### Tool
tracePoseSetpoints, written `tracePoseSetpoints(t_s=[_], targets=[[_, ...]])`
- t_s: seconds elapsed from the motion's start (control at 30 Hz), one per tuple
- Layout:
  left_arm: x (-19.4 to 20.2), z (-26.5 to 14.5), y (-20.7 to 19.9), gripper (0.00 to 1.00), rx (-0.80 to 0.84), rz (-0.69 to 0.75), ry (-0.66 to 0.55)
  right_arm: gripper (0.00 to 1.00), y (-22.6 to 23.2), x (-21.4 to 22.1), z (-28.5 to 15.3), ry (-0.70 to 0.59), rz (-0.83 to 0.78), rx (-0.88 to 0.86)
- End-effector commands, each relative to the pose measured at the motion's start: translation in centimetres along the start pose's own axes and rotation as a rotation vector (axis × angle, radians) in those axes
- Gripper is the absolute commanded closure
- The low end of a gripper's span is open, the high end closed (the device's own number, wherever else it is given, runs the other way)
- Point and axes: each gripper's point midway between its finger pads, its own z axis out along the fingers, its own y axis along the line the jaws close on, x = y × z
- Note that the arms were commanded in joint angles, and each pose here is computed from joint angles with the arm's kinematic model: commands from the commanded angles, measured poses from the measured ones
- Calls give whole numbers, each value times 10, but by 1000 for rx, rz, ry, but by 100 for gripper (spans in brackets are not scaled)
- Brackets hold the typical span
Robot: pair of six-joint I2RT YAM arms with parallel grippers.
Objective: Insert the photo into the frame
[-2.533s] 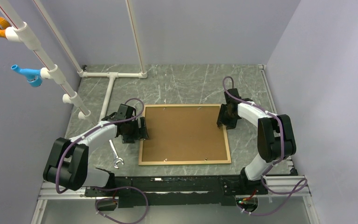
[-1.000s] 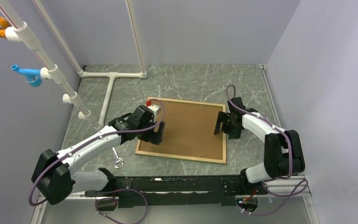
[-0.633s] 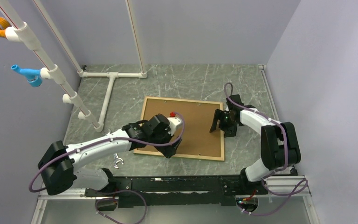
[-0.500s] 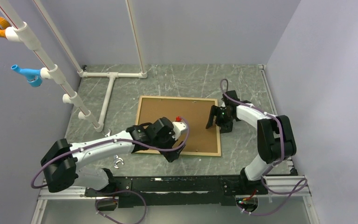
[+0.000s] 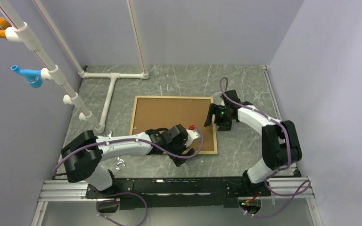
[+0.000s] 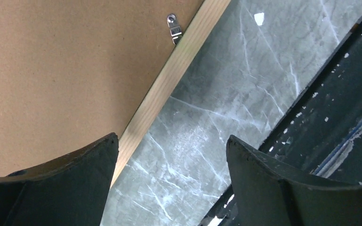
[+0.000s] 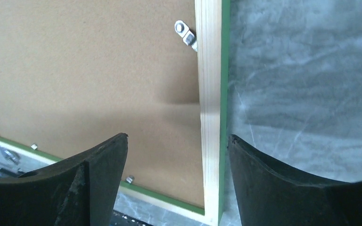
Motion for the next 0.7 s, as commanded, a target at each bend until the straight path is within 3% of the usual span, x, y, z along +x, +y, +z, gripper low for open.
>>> tracePoseSetpoints(t_s=[0.0,0.67], targets=[[-33,2,4,15,-41,47,-81,20,2,2,-21,-47,64,-87],[-14,40,16,50,-102,107,28,22,-31,55,-44,51,262,-235]])
